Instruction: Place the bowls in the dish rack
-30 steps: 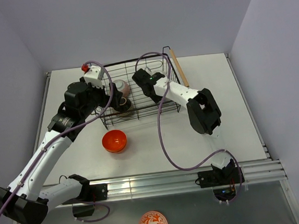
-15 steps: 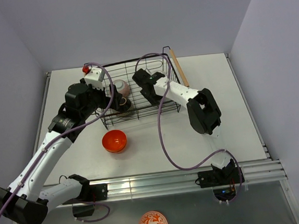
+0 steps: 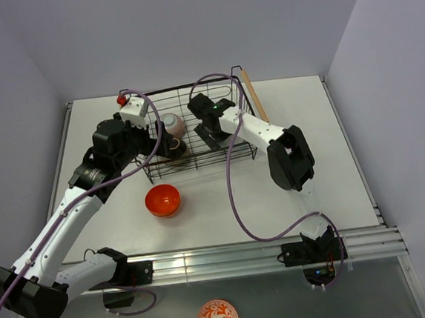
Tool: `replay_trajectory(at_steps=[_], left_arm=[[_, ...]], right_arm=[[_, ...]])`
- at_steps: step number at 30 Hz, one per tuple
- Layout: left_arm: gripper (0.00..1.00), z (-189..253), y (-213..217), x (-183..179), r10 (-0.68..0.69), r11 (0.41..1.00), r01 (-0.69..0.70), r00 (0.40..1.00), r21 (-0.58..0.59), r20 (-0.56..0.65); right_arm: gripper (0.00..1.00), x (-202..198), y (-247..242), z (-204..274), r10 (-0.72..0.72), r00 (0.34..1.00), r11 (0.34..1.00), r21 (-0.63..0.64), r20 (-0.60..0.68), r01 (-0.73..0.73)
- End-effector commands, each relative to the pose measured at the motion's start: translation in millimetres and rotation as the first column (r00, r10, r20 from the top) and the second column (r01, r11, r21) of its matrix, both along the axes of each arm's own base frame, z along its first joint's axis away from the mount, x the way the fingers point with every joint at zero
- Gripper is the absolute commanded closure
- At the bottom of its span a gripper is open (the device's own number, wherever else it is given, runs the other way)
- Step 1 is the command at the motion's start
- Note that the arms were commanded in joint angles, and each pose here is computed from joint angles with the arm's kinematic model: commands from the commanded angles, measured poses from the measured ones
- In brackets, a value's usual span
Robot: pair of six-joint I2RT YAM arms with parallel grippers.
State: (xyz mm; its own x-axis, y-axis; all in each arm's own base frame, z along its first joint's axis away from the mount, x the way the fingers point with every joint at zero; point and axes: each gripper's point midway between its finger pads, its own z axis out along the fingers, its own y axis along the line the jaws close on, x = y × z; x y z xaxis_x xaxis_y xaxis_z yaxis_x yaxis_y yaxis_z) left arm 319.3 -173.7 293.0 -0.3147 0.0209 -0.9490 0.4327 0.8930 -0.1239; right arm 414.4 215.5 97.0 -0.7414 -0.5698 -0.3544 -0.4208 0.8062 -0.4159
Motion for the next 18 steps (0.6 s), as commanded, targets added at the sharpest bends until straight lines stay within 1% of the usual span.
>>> replay_trajectory(at_steps=[1,3,5,6,7,12,14,15,16,18], left_arm=[[0.00,15,3,2,0.008,1.000,-0.007,0.998,-0.018,0.054],[0.01,16,2,2,0.006,1.000,-0.005,0.999,-0.020,0.053],[0.00,16,2,2,0.005,1.000,-0.004,0.999,-0.021,0.051],[0.01,16,1,2,0.003,1.000,-0.002,0.999,-0.022,0.052],[0.01,16,1,2,0.002,1.000,-0.001,0.999,-0.021,0.051],[0.01,13,0,3,-0.004,1.000,0.004,0.999,-0.016,0.043],[0.01,12,-1,3,-0.011,1.000,0.012,0.999,-0.015,0.040],[0.00,10,-3,3,-0.019,1.000,0.020,0.999,-0.014,0.036],[0.00,9,-4,3,-0.022,1.000,0.022,0.999,-0.014,0.032],[0.01,9,-4,3,-0.025,1.000,0.026,0.999,-0.012,0.030]], right_arm=[[0.00,2,10,15,0.004,1.000,0.997,0.082,-0.004,-0.003],[0.00,3,4,10,-0.007,1.000,0.999,0.053,-0.012,0.008],[0.00,6,-6,3,-0.018,1.000,1.000,-0.007,0.001,0.018],[0.00,11,-16,6,-0.042,0.998,0.997,-0.065,0.037,0.044],[0.00,11,-20,2,-0.047,0.998,0.994,-0.092,0.043,0.051],[0.00,12,-25,8,-0.043,0.996,0.991,-0.123,0.074,0.052],[0.00,14,-28,14,-0.050,0.994,0.985,-0.158,0.099,0.065],[0.00,15,-27,17,-0.047,0.992,0.984,-0.167,0.120,0.067],[0.00,15,-35,22,-0.056,0.986,0.975,-0.205,0.158,0.088],[0.00,19,-32,31,-0.039,0.974,0.972,-0.218,0.223,0.088]])
